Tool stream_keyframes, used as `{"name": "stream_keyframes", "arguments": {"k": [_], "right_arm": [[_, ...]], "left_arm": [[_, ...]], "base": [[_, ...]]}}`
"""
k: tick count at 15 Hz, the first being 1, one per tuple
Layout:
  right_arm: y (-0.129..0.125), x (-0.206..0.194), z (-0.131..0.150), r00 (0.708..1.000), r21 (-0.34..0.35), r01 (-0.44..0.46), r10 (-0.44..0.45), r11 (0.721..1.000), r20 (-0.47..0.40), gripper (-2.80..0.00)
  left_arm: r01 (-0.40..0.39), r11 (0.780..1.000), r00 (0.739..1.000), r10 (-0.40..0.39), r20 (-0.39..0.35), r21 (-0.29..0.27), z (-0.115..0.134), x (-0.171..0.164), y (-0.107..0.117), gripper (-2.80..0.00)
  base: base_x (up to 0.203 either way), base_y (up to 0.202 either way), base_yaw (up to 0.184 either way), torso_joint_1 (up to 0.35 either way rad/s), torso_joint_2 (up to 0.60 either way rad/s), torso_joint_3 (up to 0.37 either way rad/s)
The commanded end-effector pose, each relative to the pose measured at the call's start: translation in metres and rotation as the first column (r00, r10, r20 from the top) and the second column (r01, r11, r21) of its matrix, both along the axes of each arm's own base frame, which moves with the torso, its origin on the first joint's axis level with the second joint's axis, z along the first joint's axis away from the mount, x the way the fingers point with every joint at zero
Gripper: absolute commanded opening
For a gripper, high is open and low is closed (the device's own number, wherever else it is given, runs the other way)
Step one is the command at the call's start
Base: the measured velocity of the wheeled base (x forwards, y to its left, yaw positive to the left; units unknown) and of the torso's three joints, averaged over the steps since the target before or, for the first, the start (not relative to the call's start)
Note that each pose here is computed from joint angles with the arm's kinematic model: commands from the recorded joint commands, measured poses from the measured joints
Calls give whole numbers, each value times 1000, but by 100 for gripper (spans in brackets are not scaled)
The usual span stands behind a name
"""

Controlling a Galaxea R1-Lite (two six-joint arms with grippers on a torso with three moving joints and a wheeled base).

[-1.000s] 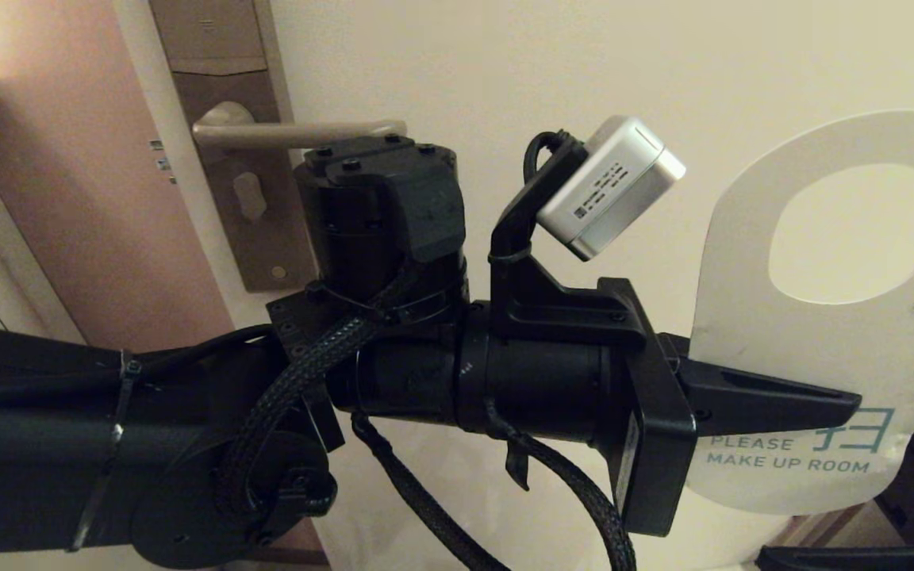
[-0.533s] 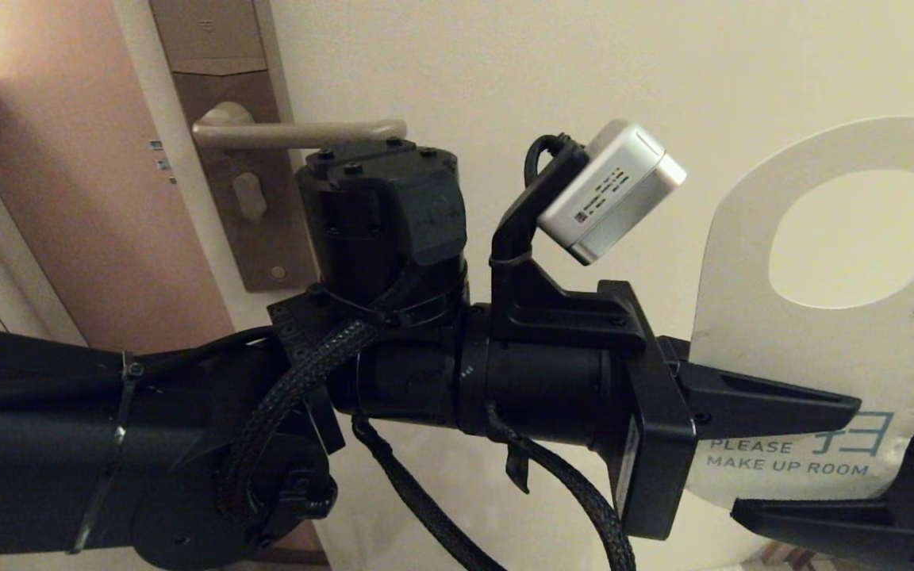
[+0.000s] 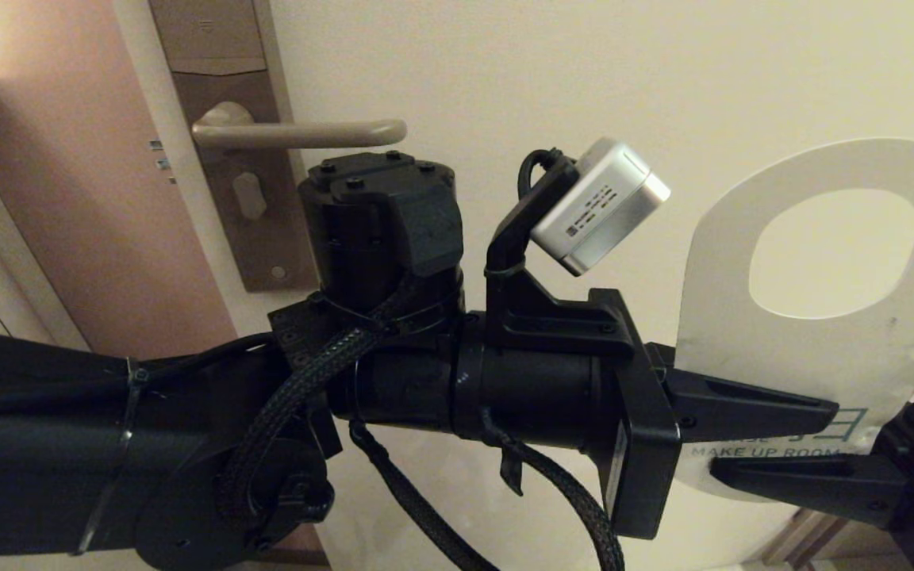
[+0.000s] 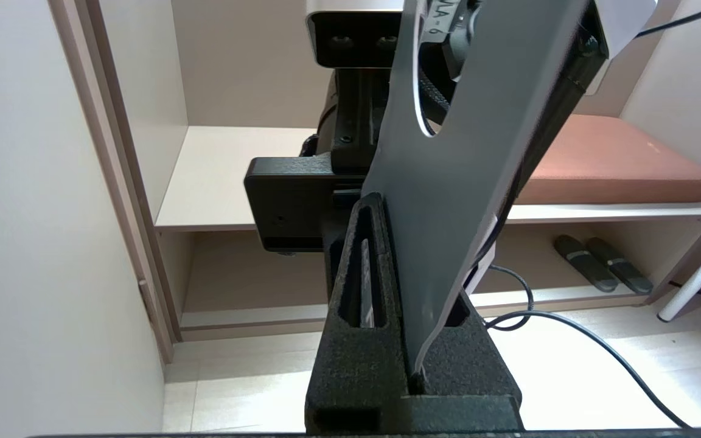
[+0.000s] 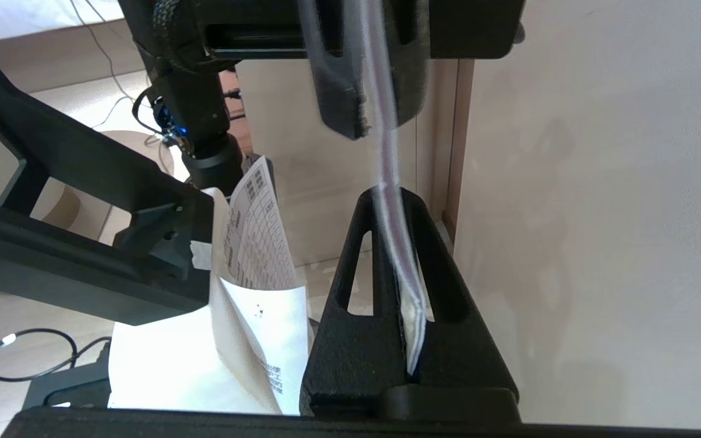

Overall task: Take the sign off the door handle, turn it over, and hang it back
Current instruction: Hand it to the other hand

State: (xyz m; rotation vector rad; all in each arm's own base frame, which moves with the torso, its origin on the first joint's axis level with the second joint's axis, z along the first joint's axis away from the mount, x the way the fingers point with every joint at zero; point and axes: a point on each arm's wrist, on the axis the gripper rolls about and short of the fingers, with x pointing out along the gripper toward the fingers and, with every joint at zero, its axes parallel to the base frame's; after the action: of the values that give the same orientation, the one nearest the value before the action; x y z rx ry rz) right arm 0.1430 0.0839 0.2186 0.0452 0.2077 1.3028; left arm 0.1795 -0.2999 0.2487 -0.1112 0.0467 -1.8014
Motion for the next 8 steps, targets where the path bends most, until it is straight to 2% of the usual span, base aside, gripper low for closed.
{"name": "stream_keyframes", "arguments": {"k": [1,6,7,8], "right_arm": [[0,0,0,1000,2,-5,4,1000,3,-280],[-1,-2,-3,1000,-2,-5,5,1000,-4,-280],[-1,-3,-3,1000,-2,-4,4,1000,-5,-280],[-2,-4,-4,1000,-1,-5,5,1000,-4,-280]], "left_arm": [[6,1000,1000,-6,0,-1,0,0,0,-280],[6,1000,1000,-6,3,-2,0,-1,1,-280],[7,1000,1000,-7,2,-1,0,-1,0,0],[7,1000,1000,-7,3,0,-1,-1,0,0]], "base": [[0,0,0,0,0,0],[0,0,0,0,0,0],[0,0,0,0,0,0],[0,0,0,0,0,0]]}}
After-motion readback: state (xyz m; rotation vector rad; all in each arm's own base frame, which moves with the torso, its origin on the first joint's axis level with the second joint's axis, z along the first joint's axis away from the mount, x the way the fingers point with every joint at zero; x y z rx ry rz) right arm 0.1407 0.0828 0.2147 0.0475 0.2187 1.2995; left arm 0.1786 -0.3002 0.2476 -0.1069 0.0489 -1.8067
